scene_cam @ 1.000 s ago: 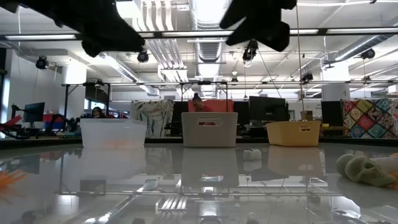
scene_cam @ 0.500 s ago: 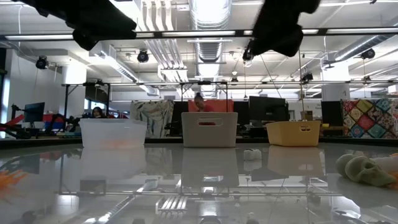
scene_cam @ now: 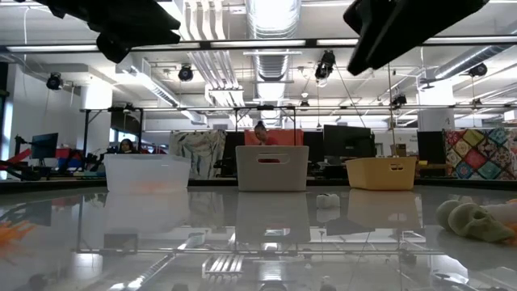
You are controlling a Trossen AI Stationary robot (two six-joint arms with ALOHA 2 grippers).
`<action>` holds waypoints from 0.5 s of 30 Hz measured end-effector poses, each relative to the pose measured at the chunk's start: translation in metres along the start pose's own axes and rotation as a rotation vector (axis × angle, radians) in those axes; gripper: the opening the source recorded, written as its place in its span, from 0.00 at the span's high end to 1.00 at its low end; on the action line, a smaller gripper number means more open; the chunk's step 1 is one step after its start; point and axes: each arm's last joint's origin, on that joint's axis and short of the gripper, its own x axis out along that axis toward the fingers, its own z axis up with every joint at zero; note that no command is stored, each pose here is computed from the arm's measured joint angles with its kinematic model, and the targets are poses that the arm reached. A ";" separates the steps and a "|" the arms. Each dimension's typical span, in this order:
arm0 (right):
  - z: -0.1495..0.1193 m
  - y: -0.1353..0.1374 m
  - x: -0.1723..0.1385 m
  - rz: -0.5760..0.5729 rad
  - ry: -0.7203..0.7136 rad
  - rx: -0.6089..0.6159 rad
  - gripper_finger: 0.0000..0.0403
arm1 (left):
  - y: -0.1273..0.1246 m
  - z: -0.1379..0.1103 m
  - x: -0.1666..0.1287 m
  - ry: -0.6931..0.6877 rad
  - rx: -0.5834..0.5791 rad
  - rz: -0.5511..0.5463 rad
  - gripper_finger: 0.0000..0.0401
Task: Sort Halloween decoration
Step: Put the white skeleton toy into the gray bin
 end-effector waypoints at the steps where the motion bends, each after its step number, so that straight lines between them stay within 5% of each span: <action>1: 0.000 -0.001 0.000 -0.012 -0.007 -0.006 0.62 | 0.000 0.000 0.000 -0.001 -0.001 0.000 0.69; 15: -0.009 -0.017 0.064 -0.032 0.092 -0.017 0.52 | 0.001 0.002 0.000 -0.027 -0.009 0.035 0.69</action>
